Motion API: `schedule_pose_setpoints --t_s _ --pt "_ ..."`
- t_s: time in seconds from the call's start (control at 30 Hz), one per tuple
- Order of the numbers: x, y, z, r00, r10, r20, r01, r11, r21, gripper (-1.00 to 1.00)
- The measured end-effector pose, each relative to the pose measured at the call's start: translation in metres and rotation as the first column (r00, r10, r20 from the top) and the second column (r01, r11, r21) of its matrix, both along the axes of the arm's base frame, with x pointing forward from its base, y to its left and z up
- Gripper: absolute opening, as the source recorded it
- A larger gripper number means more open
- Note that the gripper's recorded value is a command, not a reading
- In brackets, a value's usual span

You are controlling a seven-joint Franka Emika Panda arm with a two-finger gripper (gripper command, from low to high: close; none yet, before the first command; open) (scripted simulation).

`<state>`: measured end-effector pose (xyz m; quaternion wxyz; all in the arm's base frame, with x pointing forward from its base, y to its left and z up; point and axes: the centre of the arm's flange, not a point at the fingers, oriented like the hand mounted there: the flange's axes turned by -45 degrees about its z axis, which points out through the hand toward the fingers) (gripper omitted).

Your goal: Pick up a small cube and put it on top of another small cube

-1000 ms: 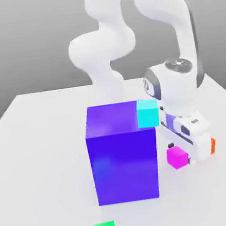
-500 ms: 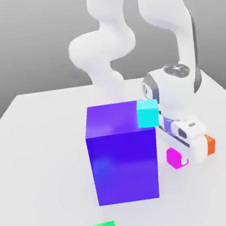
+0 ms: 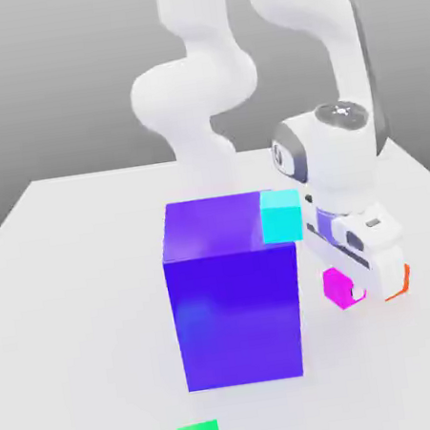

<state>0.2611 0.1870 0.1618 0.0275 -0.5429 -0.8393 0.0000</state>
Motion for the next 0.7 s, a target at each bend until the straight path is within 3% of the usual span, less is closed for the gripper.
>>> schedule_pose_setpoints --t_s 0.5,0.7 --pt "-0.012 -0.004 0.031 0.999 -0.004 0.043 0.005 1.000 -0.029 -1.00" --pt "0.034 0.001 0.049 0.967 -0.250 0.043 0.251 0.968 -0.025 -1.00"
